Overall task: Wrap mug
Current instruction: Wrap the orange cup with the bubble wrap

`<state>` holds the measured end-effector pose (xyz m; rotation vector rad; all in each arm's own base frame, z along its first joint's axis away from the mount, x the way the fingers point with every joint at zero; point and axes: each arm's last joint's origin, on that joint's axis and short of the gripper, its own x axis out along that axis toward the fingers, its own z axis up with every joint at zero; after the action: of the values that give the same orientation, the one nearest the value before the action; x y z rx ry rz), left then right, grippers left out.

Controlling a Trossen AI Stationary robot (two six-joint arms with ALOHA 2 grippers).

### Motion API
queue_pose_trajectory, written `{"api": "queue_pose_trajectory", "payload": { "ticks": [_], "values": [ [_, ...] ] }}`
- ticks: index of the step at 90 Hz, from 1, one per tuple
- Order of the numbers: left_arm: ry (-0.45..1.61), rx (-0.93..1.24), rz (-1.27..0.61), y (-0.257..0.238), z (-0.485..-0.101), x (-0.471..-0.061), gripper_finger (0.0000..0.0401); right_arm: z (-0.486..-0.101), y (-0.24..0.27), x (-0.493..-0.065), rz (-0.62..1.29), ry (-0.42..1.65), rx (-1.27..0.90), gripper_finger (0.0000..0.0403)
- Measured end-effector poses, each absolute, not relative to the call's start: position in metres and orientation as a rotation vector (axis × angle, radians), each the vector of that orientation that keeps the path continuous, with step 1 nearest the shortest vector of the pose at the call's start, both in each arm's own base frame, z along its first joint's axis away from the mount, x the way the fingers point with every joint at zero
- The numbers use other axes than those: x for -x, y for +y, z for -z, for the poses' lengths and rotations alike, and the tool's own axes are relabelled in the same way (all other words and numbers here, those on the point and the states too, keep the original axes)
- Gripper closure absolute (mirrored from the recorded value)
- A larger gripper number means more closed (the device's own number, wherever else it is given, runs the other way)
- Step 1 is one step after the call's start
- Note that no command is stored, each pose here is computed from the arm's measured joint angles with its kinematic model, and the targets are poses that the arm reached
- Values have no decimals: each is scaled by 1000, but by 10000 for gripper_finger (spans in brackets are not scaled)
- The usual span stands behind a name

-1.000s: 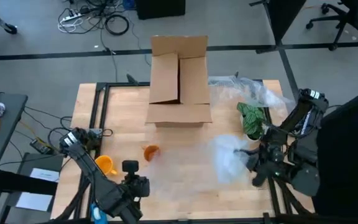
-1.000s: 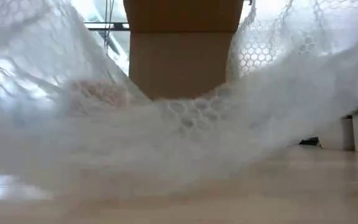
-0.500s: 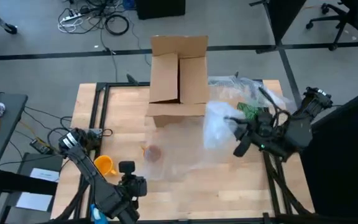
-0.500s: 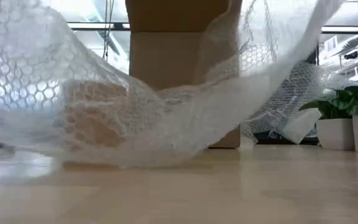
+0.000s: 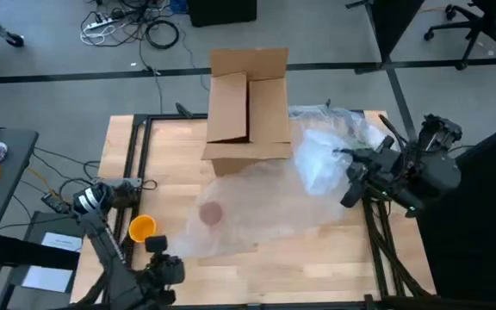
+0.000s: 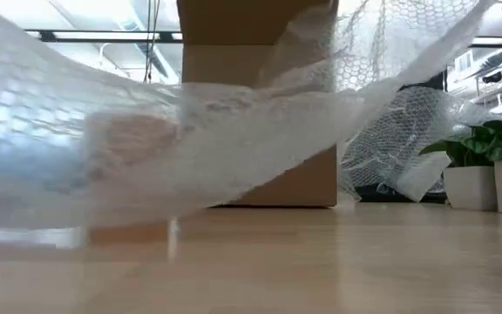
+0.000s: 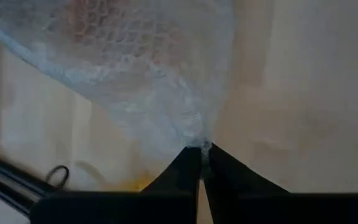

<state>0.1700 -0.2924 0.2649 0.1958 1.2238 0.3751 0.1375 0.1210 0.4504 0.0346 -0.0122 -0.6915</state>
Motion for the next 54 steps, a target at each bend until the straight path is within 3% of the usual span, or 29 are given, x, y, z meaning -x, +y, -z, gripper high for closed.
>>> {"api": "queue_pose_trajectory", "payload": {
  "ticks": [16, 33, 54],
  "values": [
    [1193, -102, -388, -309, -265, -138, 401, -428, 130, -141, 669, -6, -15, 285],
    [1159, -23, -382, -319, -268, -111, 401, -370, 140, -153, 582, -1, -36, 212],
    [1157, 98, -361, -330, -282, -89, 401, -270, 146, -156, 257, 145, -317, 188]
  ]
}}
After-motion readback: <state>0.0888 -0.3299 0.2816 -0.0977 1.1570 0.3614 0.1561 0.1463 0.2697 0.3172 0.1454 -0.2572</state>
